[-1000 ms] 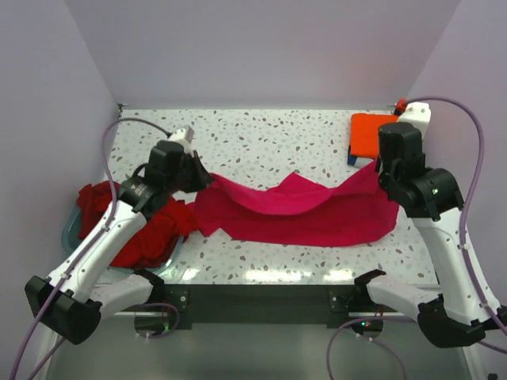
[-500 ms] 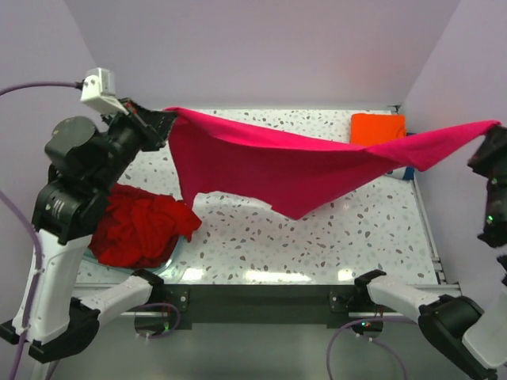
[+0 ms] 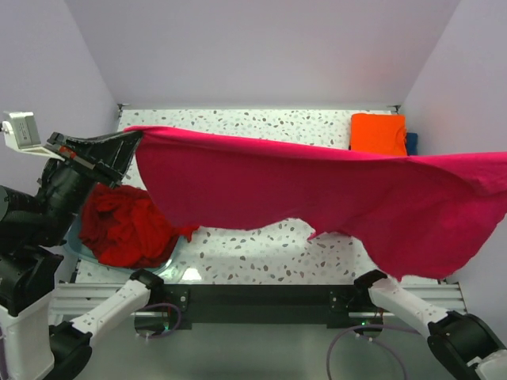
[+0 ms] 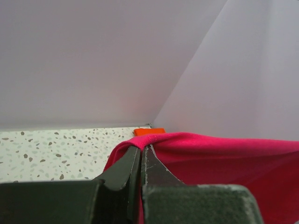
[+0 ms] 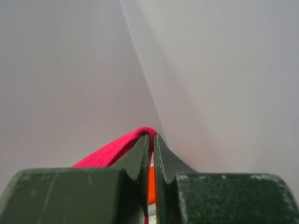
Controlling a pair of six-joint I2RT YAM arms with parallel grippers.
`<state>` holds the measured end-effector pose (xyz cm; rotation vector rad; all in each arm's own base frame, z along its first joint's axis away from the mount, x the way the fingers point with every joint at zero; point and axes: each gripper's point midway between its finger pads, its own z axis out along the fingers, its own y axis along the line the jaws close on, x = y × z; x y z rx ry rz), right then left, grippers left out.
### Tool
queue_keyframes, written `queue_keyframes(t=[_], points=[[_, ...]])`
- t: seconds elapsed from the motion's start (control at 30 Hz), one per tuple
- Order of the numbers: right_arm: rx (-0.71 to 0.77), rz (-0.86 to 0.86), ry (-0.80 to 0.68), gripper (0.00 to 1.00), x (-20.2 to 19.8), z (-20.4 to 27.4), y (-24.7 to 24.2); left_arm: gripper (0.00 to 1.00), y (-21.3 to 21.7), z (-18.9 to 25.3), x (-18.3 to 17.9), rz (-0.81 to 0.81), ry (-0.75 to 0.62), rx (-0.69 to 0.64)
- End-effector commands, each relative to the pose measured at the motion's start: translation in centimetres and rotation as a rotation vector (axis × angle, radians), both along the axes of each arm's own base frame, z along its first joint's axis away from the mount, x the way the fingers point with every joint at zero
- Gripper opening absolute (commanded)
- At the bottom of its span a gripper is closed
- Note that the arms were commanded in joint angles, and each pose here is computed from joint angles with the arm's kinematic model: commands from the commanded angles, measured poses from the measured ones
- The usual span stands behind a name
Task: Fold and stack the t-shirts
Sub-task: Flatten the tshirt out
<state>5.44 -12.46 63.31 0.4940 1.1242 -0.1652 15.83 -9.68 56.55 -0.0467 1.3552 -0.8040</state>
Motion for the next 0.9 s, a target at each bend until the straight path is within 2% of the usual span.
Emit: queue_keyframes(t=[0.0,0.17,0.3,0.5,0.67,0.87], points=[[-0.003,-0.062,0.01,0.0,0.8,0.8,-1.0,0.0,0.6,0.6,-0.2,0.023,-0.013,-0.005],[0.015,-0.006,0.036,0.0,3.4,0.0,0.1,0.0,-0.4,-1.4,2.0,0.023,0.053,0.03],[-0.032,0.012,0.13,0.0,7.1,-1.9,2.4,0.0,-2.2,-5.7,6.3,0.034,0.185,0.092],[-0.093,-0.001,0.244,0.0,12.0,-4.3,5.7,0.0,-3.6,-9.0,10.9,0.061,0.28,0.166],[-0.13,-0.024,0.288,0.0,15.0,-5.1,7.7,0.0,-4.4,-9.8,14.7,0.101,0.319,0.23],[-0.129,-0.017,0.264,0.0,15.1,-3.5,7.8,0.0,-4.7,-5.5,14.5,0.087,0.231,0.178]])
